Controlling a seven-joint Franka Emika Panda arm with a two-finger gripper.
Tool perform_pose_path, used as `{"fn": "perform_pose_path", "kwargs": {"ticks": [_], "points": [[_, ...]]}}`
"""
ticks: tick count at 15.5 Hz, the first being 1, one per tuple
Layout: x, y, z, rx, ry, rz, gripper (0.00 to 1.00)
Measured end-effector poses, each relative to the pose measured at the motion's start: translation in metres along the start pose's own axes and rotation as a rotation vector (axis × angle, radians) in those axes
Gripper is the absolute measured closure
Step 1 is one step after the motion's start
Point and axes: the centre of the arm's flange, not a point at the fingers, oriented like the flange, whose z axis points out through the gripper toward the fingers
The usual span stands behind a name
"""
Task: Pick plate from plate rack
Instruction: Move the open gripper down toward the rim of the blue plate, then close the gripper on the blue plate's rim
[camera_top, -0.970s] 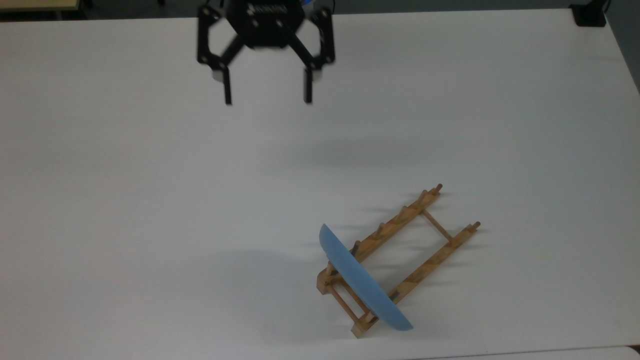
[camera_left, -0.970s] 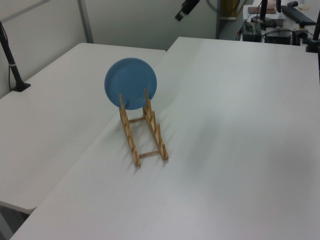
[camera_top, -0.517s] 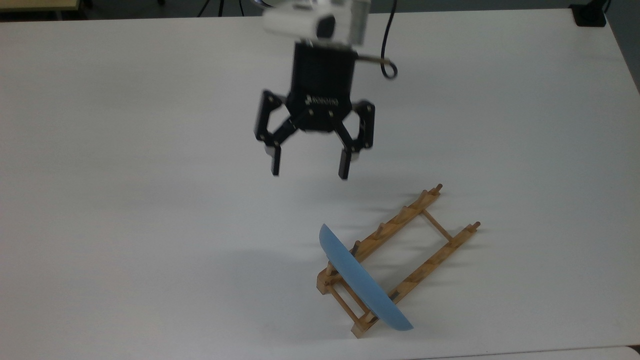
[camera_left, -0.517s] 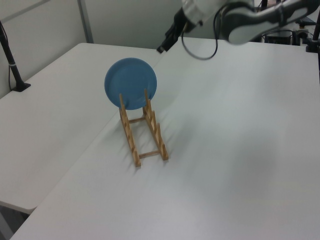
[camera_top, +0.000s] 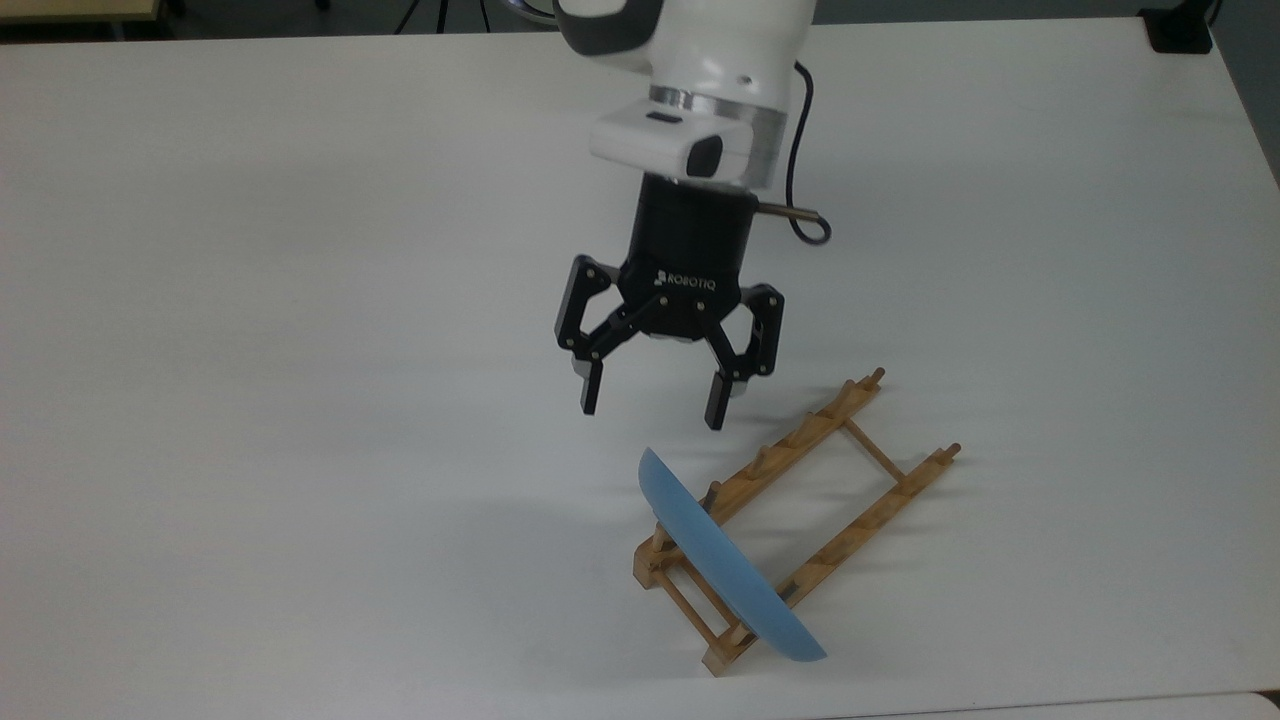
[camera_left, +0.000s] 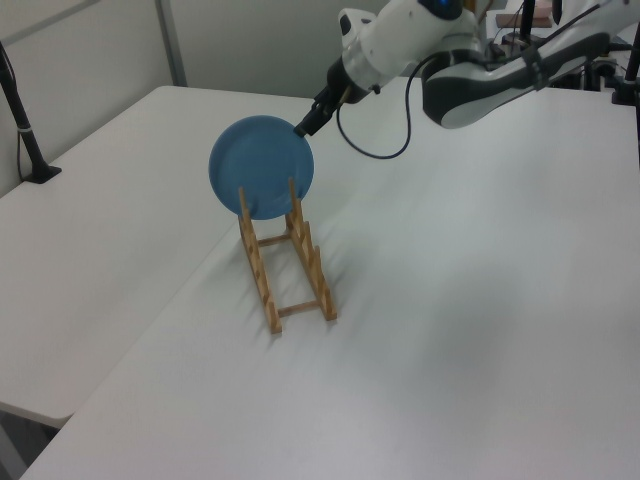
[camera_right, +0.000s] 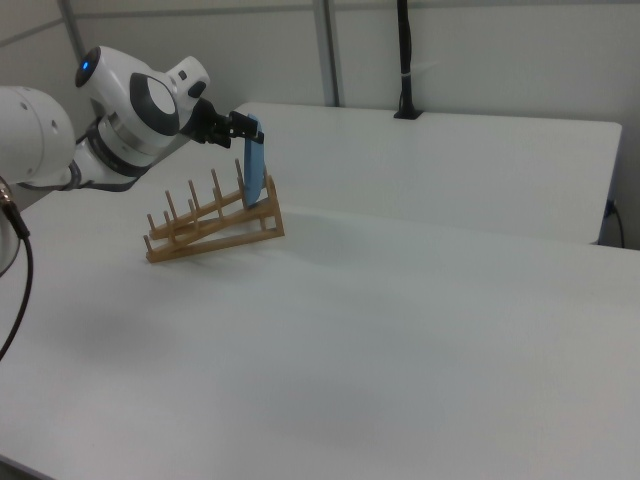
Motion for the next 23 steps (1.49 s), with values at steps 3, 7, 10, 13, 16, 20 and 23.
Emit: {"fn": "perform_pose_path", "kwargs": {"ticks": [3,7,10,13,16,20,23], "points": [[0.001,-0.009,0.016,-0.021,0.024,0.046,0.02],[-0.002,-0.017,0.032,-0.031,0.035,0.055,0.05],[-0.003,-0.019,0.039,-0.035,0.037,0.056,0.20],[-0.001,-0.019,0.038,-0.035,0.043,0.059,0.54],[0.000,-0.019,0.038,-0.035,0.045,0.060,0.85],[0.000,-0.020,0.038,-0.035,0.045,0.059,0.92],[0.001,-0.019,0.038,-0.035,0.047,0.059,0.92]]}}
